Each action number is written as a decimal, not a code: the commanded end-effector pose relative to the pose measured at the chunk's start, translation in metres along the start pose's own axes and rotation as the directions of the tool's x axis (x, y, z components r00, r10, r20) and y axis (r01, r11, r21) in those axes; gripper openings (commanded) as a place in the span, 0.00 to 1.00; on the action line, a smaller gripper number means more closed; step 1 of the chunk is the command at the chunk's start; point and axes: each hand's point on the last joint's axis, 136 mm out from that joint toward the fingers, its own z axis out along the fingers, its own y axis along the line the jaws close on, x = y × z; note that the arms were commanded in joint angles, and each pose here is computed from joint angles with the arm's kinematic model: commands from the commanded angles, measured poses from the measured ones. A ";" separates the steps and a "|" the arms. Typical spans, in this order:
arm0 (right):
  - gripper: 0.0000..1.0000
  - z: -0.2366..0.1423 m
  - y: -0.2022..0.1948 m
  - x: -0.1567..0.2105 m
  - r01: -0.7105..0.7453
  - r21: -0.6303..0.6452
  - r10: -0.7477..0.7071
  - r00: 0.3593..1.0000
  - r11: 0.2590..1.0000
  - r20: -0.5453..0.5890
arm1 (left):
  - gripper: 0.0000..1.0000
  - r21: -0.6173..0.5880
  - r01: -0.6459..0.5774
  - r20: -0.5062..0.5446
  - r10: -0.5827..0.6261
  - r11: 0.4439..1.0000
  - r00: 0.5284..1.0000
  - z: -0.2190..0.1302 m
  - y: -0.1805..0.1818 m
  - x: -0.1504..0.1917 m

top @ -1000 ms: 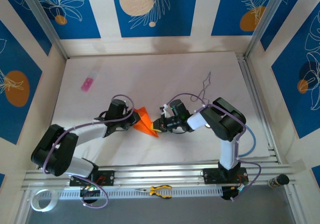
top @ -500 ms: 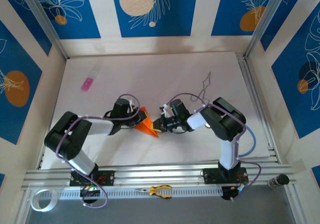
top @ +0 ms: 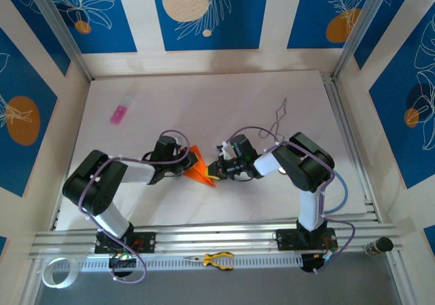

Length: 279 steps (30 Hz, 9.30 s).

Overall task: Fold a paper plane with a square sheet of paper (pick it up from the middle)
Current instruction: Fourth fold the wing at the center of the table.

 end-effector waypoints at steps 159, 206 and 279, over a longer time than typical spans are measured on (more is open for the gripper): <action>0.00 0.008 0.033 0.009 0.052 0.204 -0.034 0.995 0.978 -0.091 | 0.00 -0.159 0.003 -0.121 -0.022 0.987 0.992 0.013 0.048 0.027; 0.00 -0.030 -0.038 0.080 0.075 0.386 -0.045 0.995 0.919 -0.087 | 0.00 -0.176 0.008 -0.104 -0.026 0.984 0.994 0.018 0.049 0.021; 0.00 -0.003 0.004 0.004 -0.052 0.290 0.007 0.988 0.956 0.153 | 0.00 -0.099 -0.056 -0.177 0.038 0.993 0.984 0.033 0.029 0.024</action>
